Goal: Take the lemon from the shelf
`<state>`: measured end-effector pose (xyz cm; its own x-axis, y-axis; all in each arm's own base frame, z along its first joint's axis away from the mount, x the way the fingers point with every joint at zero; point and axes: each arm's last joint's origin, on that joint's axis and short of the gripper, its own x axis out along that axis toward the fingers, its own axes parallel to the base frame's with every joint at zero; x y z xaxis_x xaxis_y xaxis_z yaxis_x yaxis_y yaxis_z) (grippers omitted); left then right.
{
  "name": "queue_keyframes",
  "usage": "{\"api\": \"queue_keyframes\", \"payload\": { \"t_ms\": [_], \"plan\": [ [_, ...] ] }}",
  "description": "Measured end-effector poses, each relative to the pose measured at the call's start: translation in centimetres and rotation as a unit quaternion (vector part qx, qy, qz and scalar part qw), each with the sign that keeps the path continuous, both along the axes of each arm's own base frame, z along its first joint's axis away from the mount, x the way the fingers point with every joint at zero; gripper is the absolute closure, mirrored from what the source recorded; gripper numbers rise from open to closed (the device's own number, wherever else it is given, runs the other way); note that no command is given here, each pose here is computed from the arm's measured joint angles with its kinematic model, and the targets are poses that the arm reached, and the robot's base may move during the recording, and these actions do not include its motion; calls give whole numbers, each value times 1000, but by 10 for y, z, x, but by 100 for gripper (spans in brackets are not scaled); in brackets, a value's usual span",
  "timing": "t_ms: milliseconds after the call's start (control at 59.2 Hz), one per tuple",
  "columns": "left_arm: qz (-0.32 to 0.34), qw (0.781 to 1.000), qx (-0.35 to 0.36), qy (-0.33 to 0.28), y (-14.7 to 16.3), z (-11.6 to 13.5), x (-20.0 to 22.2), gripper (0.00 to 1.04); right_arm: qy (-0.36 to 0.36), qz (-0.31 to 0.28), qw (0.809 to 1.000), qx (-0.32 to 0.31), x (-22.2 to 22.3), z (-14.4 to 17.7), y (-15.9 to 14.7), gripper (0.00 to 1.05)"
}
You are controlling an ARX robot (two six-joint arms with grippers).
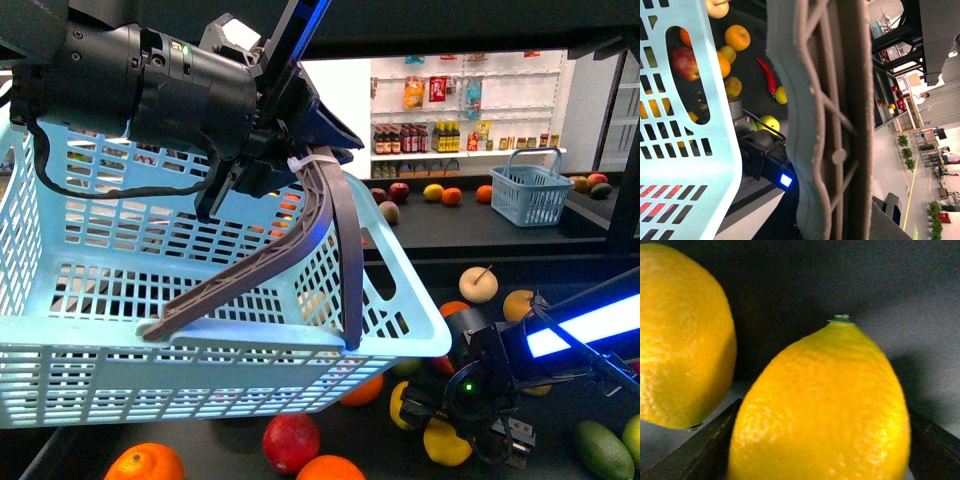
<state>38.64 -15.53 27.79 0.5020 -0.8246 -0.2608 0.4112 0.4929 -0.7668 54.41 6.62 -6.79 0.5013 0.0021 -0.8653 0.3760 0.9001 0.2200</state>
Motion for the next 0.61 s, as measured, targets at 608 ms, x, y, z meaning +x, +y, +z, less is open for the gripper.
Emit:
{"api": "queue_keyframes", "payload": {
  "t_ms": [608],
  "plan": [
    [0, 1000, 0, 0, 0, 0, 0, 94, -109, 7, 993, -48, -55, 125, -91, 34]
  ]
}}
